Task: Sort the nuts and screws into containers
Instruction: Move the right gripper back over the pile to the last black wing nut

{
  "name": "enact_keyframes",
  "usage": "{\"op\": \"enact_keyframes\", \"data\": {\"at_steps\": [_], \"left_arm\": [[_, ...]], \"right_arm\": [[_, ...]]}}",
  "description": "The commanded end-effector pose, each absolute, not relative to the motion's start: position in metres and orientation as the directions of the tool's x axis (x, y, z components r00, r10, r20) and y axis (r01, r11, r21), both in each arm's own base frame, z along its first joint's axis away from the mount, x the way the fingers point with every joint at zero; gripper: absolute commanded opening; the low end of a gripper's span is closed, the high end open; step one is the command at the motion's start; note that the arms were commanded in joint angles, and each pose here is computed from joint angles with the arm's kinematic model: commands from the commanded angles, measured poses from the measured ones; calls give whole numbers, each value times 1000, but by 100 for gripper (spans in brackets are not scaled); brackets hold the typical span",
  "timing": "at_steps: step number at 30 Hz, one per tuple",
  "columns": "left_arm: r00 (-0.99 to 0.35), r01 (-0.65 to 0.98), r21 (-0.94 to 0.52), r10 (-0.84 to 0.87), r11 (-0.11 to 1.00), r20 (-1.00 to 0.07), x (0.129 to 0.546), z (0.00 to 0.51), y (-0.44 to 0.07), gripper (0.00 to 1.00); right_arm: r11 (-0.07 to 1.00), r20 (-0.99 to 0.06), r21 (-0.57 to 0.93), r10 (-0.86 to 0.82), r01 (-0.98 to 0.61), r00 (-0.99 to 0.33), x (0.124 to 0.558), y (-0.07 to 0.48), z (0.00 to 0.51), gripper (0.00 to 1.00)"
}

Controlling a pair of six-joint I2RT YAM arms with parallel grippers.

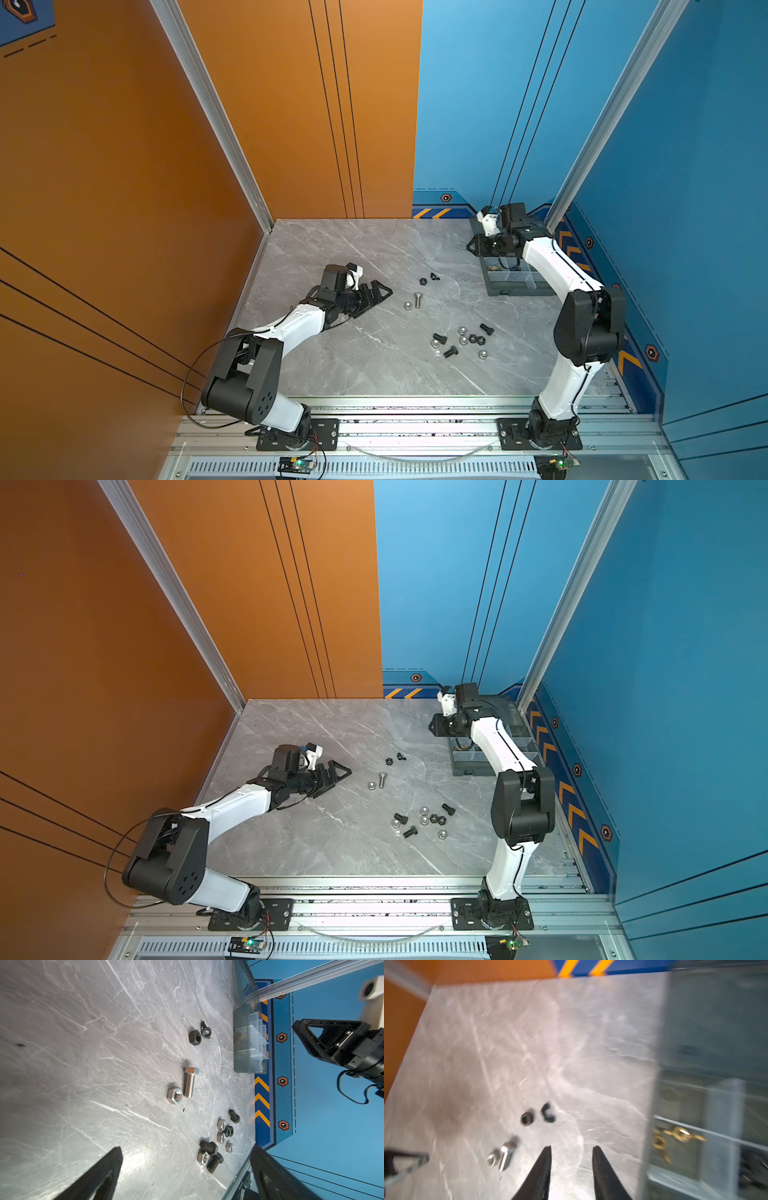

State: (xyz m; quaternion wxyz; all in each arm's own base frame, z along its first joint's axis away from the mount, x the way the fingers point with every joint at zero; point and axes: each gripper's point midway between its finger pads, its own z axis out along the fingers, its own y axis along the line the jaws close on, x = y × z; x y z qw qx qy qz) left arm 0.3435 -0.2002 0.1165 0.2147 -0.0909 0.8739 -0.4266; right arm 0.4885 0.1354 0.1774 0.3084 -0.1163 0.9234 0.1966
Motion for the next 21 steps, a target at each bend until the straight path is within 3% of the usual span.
{"op": "enact_keyframes", "data": {"at_steps": [1,21], "left_arm": [[-891,30,-787,-341,616,-301,341,121,-201,98],[-893,19,-786,-342,618,-291,342,114,-200,98]], "right_arm": [[847,-552,271,-252,-457,-795,474,163,154,37],[835,-407,290,-334,-467,-850,487,212,70,42]]}}
